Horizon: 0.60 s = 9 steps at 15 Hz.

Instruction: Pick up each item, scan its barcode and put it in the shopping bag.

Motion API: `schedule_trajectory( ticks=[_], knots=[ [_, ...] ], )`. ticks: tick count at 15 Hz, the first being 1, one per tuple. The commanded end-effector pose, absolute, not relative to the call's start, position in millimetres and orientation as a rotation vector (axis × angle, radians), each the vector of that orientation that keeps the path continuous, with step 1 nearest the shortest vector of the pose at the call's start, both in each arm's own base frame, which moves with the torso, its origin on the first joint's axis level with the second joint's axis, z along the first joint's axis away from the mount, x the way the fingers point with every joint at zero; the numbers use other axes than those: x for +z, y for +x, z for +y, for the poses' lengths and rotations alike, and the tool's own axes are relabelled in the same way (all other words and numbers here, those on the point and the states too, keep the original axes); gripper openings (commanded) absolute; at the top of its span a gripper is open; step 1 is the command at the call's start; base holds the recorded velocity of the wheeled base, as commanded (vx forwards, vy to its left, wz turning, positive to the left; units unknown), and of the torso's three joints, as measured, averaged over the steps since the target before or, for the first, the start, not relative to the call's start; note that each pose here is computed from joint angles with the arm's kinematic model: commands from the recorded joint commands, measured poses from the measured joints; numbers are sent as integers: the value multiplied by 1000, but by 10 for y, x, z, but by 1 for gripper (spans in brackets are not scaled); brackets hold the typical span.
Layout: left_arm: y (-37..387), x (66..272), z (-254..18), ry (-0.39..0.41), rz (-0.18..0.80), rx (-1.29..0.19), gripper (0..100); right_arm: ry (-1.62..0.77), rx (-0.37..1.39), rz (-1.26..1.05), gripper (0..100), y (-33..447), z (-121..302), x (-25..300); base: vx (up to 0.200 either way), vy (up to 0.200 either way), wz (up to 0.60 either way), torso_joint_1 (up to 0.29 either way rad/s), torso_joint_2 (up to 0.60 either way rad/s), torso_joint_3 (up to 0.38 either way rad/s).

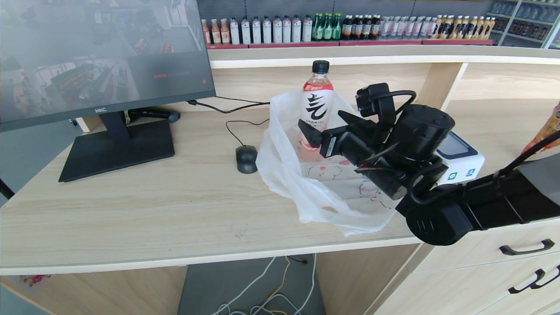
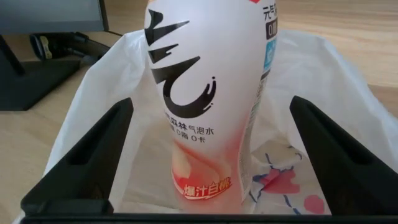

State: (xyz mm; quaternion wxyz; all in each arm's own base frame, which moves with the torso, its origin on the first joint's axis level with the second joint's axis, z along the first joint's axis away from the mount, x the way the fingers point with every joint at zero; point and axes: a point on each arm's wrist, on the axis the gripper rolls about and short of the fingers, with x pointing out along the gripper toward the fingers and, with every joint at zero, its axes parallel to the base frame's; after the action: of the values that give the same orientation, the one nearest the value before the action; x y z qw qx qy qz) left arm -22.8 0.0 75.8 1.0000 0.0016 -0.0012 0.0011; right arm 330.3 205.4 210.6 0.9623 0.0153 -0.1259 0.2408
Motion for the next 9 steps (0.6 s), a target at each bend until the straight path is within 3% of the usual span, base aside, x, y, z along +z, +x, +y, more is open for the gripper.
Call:
schedule_trajectory(
  ticks=[1,9],
  knots=[
    [-228,758,0,3,-3,3,100,44,487,-301,100,2994,1867,2298,0,0,0,0,0,0],
    [-228,758,0,5,-3,2,100,71,519,-406,100,2275,1549,2080,0,0,0,0,0,0]
  ],
)
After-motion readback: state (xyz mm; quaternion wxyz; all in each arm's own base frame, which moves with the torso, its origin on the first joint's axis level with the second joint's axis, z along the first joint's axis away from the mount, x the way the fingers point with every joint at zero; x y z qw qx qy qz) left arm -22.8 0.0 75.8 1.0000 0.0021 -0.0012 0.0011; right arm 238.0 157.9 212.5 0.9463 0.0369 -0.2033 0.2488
